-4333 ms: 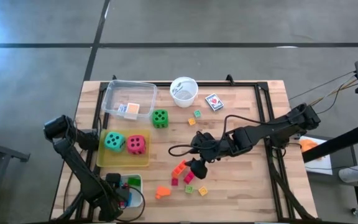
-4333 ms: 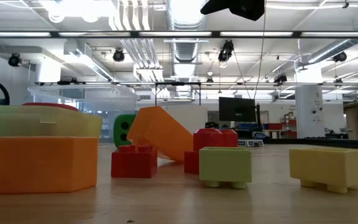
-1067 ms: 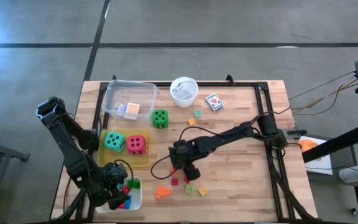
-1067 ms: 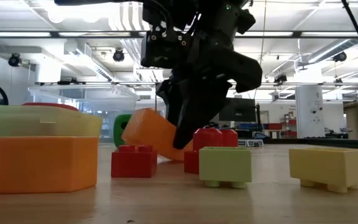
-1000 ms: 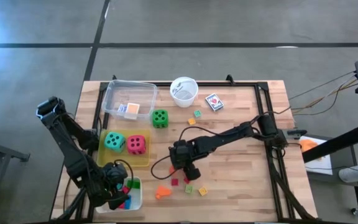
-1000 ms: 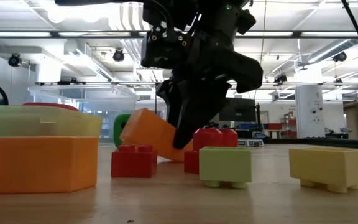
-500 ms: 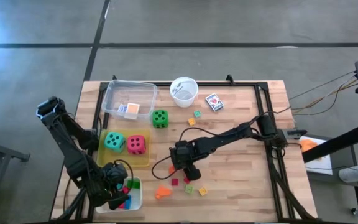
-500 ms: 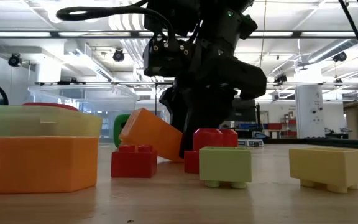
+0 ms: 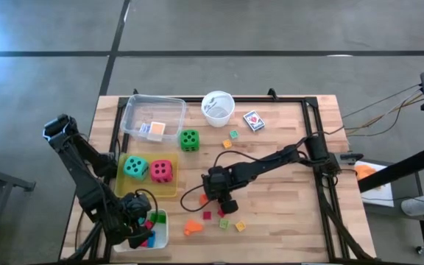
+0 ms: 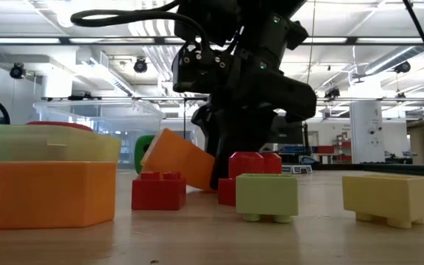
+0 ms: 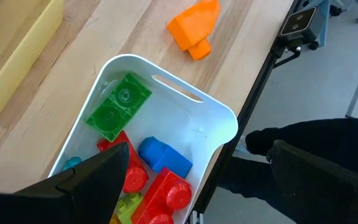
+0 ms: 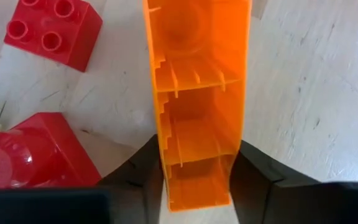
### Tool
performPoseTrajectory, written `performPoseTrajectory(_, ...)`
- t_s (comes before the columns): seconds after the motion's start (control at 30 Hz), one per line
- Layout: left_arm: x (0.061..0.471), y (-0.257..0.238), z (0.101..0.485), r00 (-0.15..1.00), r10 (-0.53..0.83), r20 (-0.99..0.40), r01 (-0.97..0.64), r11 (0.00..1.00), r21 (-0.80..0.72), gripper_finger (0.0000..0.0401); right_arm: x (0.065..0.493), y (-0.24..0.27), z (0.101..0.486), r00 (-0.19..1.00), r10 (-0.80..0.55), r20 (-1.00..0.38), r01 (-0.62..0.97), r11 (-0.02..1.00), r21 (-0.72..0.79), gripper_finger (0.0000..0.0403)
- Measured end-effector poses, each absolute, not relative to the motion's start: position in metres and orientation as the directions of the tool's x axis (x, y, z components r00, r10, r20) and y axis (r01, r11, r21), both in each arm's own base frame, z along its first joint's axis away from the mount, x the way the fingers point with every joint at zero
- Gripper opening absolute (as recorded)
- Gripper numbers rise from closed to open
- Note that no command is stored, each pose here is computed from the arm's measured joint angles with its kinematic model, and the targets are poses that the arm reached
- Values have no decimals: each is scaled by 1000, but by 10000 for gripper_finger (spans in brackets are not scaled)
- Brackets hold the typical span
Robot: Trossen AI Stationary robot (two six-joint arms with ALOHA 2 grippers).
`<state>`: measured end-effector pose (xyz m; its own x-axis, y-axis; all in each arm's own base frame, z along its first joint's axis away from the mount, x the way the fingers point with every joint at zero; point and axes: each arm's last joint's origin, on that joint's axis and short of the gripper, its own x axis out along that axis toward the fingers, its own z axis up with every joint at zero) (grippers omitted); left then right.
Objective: Pick & Place Toys
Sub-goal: Put the top orange game piece into the white bin
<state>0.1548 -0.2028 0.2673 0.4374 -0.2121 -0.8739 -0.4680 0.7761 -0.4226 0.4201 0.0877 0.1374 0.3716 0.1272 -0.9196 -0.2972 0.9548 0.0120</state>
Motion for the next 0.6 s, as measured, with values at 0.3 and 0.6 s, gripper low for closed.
performPoseTrajectory(0.3,155,-203,267,438,-212,-874,-469,775,-423,376,420,88,136,392,134,-910,-250,968,35,121)
performPoseTrajectory(0.6,158,-203,272,497,-183,-848,-449,782,-432,372,425,94,151,384,300,-873,-227,947,225,121)
